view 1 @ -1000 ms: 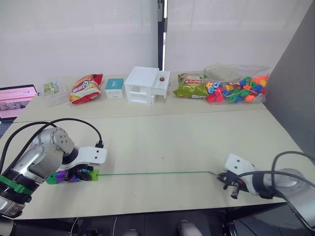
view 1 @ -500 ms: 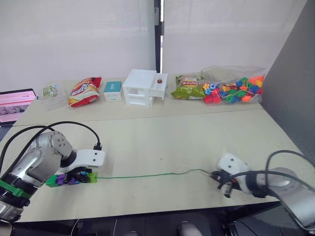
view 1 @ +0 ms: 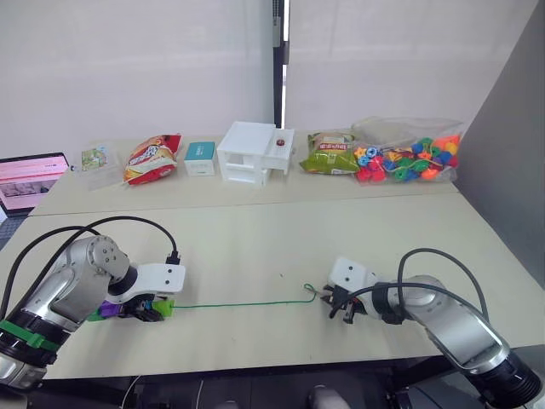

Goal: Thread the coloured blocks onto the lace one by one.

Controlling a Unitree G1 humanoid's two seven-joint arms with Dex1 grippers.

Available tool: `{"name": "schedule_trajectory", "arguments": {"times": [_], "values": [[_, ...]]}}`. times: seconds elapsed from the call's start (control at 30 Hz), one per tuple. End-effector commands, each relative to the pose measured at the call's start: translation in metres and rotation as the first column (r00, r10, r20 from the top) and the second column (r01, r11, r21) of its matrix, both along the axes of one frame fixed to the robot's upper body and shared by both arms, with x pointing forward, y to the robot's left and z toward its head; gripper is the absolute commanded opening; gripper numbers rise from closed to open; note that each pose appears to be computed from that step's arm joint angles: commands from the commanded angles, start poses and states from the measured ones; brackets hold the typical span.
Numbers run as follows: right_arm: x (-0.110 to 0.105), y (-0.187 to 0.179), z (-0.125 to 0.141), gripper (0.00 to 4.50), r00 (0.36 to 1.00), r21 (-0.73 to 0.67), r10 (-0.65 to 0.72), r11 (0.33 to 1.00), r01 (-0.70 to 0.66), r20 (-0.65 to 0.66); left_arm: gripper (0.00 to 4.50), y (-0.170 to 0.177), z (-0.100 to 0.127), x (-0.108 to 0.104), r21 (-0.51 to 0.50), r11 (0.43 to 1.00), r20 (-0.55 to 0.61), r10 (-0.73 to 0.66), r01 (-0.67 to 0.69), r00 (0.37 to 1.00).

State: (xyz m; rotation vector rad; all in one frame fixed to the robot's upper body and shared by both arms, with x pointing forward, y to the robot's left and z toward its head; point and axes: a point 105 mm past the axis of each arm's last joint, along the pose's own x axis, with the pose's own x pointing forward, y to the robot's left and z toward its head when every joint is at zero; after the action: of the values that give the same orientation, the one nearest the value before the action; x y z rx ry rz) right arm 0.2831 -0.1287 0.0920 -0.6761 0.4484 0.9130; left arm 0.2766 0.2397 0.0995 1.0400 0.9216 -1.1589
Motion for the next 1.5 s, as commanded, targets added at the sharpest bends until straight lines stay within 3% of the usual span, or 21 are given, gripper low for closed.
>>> {"name": "schedule_trajectory", "arguments": {"times": [0.03, 0.07, 0.17, 0.2, 0.37, 0.43, 0.53, 0.63, 0.7, 0.8, 0.97, 1.07, 1.5], "values": [[-0.003, -0.012, 0.019, 2.74, 0.999, 0.032, -0.008, 0.999, 0.006, 0.052, 4.13, -0.002, 0.018, 0.000, -0.095, 0.995, 0.030, 0.016, -0.013, 0.999], [-0.006, -0.015, 0.026, 3.09, 0.998, 0.051, -0.004, 0.999, 0.001, 0.062, 4.47, 0.001, 0.025, 0.000, -0.111, 0.994, 0.049, 0.026, -0.020, 0.998], [-0.014, -0.020, 0.048, 4.12, 0.996, 0.159, -0.004, 0.987, -0.010, 0.089, 4.50, 0.006, 0.046, -0.003, -0.220, 0.975, 0.086, 0.062, -0.042, 0.994], [-0.018, -0.023, 0.056, 4.45, 0.996, 0.194, -0.005, 0.981, -0.013, 0.090, 4.50, 0.004, 0.056, -0.002, -0.302, 0.952, 0.109, 0.090, -0.054, 0.990], [-0.032, -0.040, 0.075, 4.48, 0.998, 0.344, -0.052, 0.938, 0.034, 0.043, 4.50, 0.014, 0.090, -0.001, -0.554, 0.828, 0.222, 0.252, -0.091, 0.942], [-0.036, -0.046, 0.080, 4.48, 0.997, 0.385, -0.072, 0.921, 0.057, 0.023, 4.50, 0.024, 0.093, -0.008, -0.607, 0.785, 0.220, 0.317, -0.125, 0.923], [-0.042, -0.063, 0.088, 4.48, 0.988, 0.473, -0.155, 0.871, 0.135, 0.004, 4.50, 0.046, 0.093, -0.025, -0.715, 0.664, 0.175, 0.472, -0.219, 0.864], [-0.046, -0.088, 0.081, 4.48, 0.959, 0.510, -0.283, 0.824, 0.247, -0.007, 4.50, 0.083, 0.074, -0.053, -0.754, 0.562, 0.102, 0.613, -0.341, 0.784], [-0.051, -0.108, 0.071, 4.48, 0.927, 0.520, -0.374, 0.789, 0.328, -0.017, 4.50, 0.109, 0.072, -0.067, -0.790, 0.482, 0.100, 0.712, -0.379, 0.695], [-0.062, -0.137, 0.057, 4.48, 0.877, 0.511, -0.479, 0.749, 0.423, -0.023, 4.50, 0.140, 0.067, -0.089, -0.805, 0.411, 0.096, 0.802, -0.427, 0.590], [-0.074, -0.169, 0.039, 4.48, 0.814, 0.493, -0.580, 0.703, 0.512, -0.020, 4.50, 0.173, 0.039, -0.124, -0.766, 0.368, 0.080, 0.868, -0.527, 0.489], [-0.078, -0.180, 0.029, 4.48, 0.792, 0.488, -0.610, 0.686, 0.539, -0.018, 4.50, 0.180, 0.023, -0.135, -0.749, 0.348, 0.062, 0.884, -0.564, 0.462], [-0.075, -0.184, 0.019, 4.48, 0.791, 0.485, -0.611, 0.687, 0.541, -0.017, 4.50, 0.174, 0.013, -0.125, -0.740, 0.354, 0.052, 0.878, -0.572, 0.476]]}}
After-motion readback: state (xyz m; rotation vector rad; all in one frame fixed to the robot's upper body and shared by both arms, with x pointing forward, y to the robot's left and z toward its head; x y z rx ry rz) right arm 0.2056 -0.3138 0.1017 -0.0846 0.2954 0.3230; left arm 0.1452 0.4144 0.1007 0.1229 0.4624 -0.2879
